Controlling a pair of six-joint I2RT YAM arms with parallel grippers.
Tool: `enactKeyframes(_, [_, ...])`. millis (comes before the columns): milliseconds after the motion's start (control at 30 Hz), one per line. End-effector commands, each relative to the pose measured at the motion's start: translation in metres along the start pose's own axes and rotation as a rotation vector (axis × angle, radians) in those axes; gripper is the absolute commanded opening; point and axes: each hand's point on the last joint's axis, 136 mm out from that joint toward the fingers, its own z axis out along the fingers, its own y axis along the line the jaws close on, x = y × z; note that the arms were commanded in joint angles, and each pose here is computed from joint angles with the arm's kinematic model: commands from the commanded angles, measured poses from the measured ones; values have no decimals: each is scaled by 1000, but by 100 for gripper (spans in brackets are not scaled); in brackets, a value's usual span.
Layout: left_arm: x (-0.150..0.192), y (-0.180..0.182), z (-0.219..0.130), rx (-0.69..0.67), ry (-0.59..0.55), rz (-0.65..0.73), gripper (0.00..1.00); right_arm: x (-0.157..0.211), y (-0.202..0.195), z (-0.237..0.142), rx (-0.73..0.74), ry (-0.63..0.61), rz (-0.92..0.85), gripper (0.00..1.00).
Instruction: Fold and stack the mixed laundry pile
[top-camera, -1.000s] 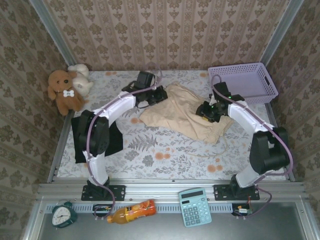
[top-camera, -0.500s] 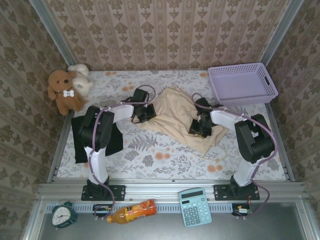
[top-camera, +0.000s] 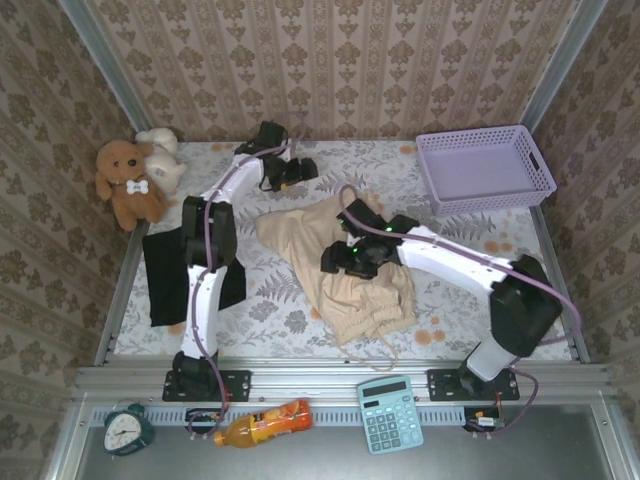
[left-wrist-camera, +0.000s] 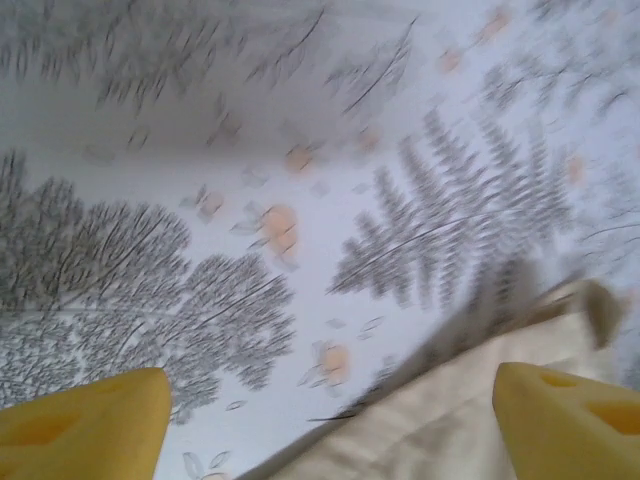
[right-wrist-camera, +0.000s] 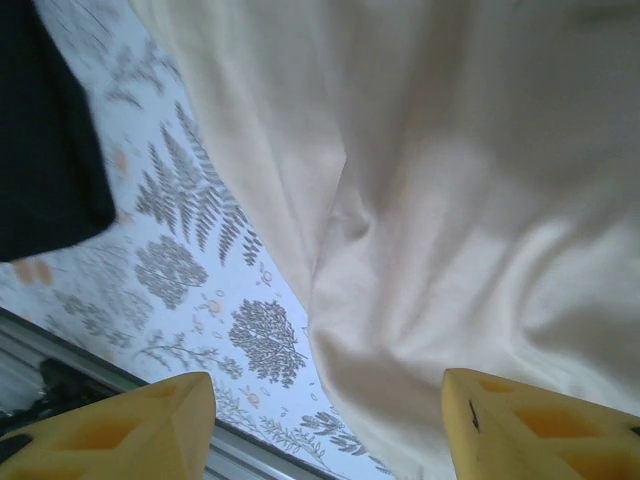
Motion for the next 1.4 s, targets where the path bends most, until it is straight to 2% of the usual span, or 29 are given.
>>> enactKeyframes(0, [0, -26, -57, 13, 36, 54, 89, 10, -48, -23, 128, 0, 22, 64])
enactKeyframes(67, [9, -40, -79, 27, 24, 67, 88, 22, -72, -33, 156, 23, 34, 66])
enactKeyframes(167, [46, -47, -91, 34, 27, 33, 83, 40, -101, -47, 154, 32, 63, 70])
enactKeyframes(267, [85, -52, -97, 72, -2, -59, 72, 60, -119, -54, 125, 62, 62, 74])
enactKeyframes(367, [122, -50, -99, 64, -34, -150, 60, 79, -130, -52, 79, 105, 44, 74])
enactKeyframes(467, [157, -48, -86, 49, -53, -216, 56, 90, -134, -44, 18, 121, 34, 70])
enactKeyframes(567, [172, -34, -64, 15, -72, -275, 53, 86, -134, -38, -41, 94, 32, 65])
enactKeyframes(700, [171, -15, -32, -46, -93, -298, 51, 82, -138, -29, -64, 71, 24, 60])
enactKeyframes(900, [174, 1, 12, -97, -51, -335, 49, 77, -143, -9, -112, 45, 49, 51])
enactKeyframes(1000, [182, 8, 24, -115, -26, -351, 49, 76, -146, -7, -108, 40, 67, 37])
enactKeyframes(1067, [189, 12, 28, -126, -6, -351, 49, 72, -145, -12, -110, 19, 57, 31])
enactKeyframes(1133, [194, 15, 30, -136, 12, -347, 49, 68, -144, -17, -103, -6, 56, 14])
enactKeyframes(1167, [198, 16, 31, -142, 23, -344, 49, 65, -144, -21, -104, -14, 59, 0])
enactKeyframes(1367, [205, 25, 34, -180, 68, -326, 49, 78, -156, -62, 7, 22, 112, 0])
